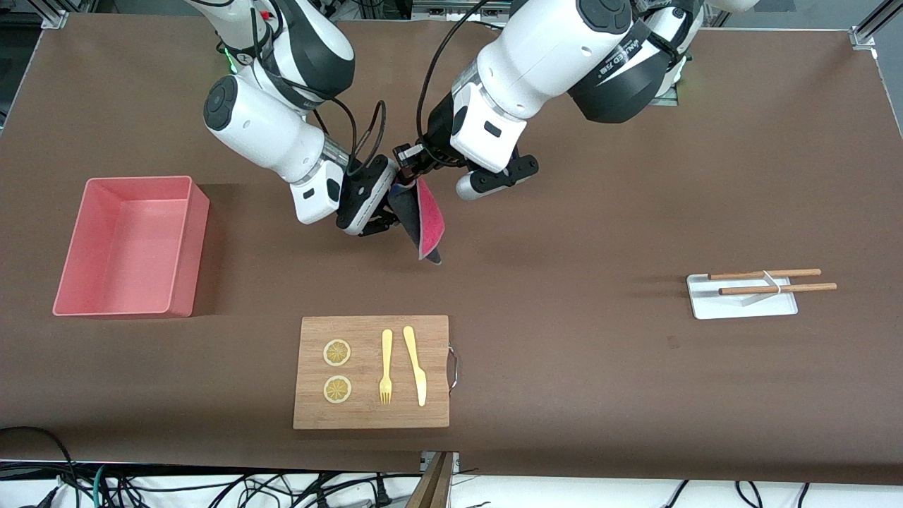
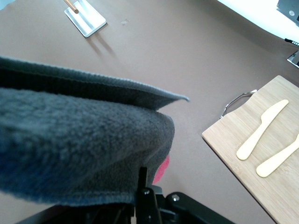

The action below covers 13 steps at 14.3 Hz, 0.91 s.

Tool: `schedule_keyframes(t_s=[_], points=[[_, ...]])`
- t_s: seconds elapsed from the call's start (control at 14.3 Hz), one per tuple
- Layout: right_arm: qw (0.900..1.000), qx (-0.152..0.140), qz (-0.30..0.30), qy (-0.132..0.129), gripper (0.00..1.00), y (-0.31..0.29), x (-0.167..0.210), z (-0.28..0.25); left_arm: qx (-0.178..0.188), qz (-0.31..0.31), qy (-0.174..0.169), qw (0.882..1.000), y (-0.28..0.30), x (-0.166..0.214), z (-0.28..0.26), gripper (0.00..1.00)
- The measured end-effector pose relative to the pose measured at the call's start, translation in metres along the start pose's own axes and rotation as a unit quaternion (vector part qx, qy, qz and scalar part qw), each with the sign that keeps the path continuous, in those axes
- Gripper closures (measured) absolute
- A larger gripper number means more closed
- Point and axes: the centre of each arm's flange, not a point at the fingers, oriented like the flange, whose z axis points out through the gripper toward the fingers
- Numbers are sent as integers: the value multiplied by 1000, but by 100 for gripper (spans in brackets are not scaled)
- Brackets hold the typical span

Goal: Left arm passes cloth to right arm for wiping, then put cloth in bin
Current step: 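Open the left gripper and withdraw it while the right gripper holds the cloth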

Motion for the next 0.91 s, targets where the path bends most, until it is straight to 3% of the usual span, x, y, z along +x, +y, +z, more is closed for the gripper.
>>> schedule_keyframes(t_s=[0.49, 0.56, 0.91], points=[[1000, 13, 5, -18, 98, 8, 0, -22, -3, 4, -2, 1000, 2, -6, 1, 98], [1000, 15, 6, -21, 98, 10, -1, -28, -3, 4, -2, 1000, 2, -6, 1, 93], [999, 25, 1, -43, 98, 18, -9, -53, -3, 4, -2, 1000, 2, -6, 1, 44]])
